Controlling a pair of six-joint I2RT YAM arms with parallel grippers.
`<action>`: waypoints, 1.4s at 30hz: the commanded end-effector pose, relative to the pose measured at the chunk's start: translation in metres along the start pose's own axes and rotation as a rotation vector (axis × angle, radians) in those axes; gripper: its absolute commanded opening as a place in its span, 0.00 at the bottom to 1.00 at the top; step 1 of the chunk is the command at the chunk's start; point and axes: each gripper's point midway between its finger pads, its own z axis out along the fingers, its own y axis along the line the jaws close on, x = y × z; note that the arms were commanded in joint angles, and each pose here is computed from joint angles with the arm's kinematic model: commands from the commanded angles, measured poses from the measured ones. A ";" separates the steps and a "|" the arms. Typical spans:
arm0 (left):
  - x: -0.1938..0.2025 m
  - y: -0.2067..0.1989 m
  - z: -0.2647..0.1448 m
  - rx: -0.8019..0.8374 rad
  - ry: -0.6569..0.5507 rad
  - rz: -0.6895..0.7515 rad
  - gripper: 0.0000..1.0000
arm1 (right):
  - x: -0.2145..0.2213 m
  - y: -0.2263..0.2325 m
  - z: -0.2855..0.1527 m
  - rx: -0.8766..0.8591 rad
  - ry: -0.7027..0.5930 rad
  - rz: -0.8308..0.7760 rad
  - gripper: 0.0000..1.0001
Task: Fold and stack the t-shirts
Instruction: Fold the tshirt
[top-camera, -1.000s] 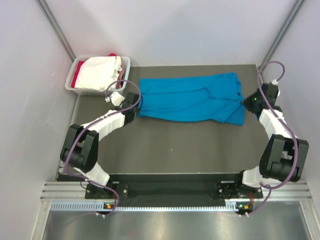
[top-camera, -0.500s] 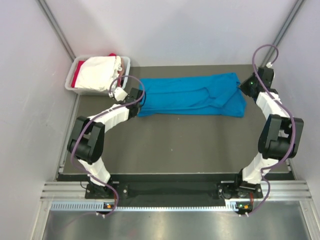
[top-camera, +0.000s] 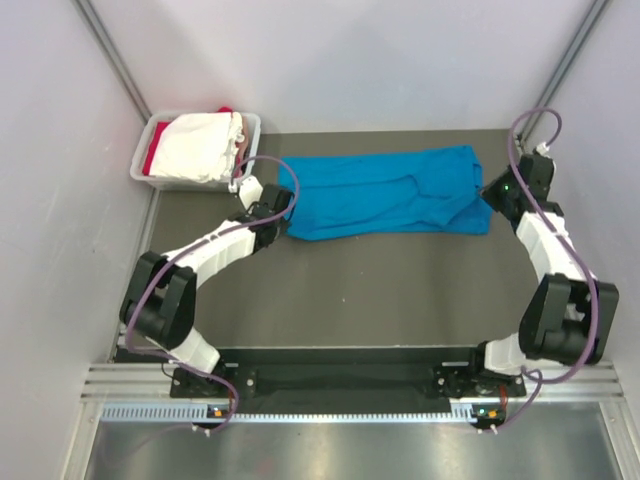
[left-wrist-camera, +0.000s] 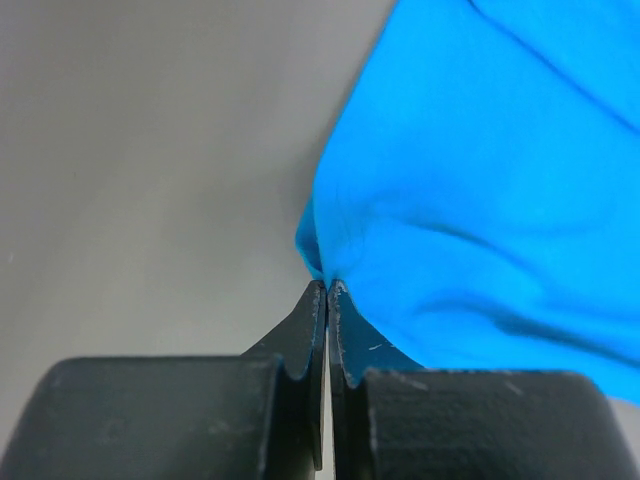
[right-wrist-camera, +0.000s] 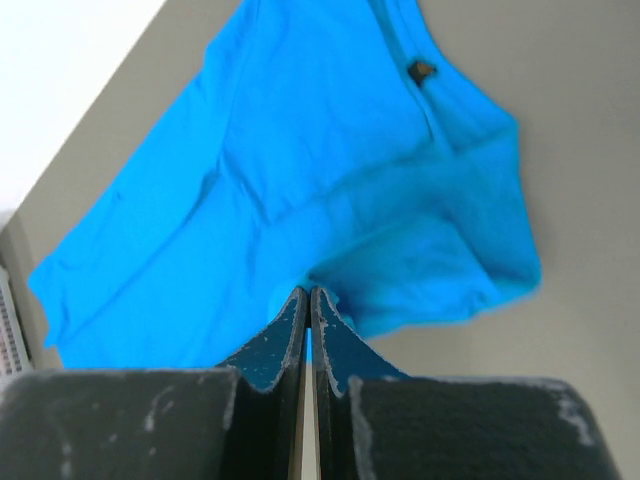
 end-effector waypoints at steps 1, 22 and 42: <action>0.014 0.009 -0.017 0.018 0.027 0.025 0.00 | 0.019 -0.013 -0.029 0.028 -0.002 -0.021 0.00; 0.060 0.072 -0.021 -0.126 0.058 0.088 0.00 | 0.081 -0.117 -0.085 0.344 0.116 -0.087 0.00; 0.060 0.072 -0.019 -0.130 0.064 0.098 0.00 | 0.096 -0.134 -0.089 0.363 0.102 -0.082 0.00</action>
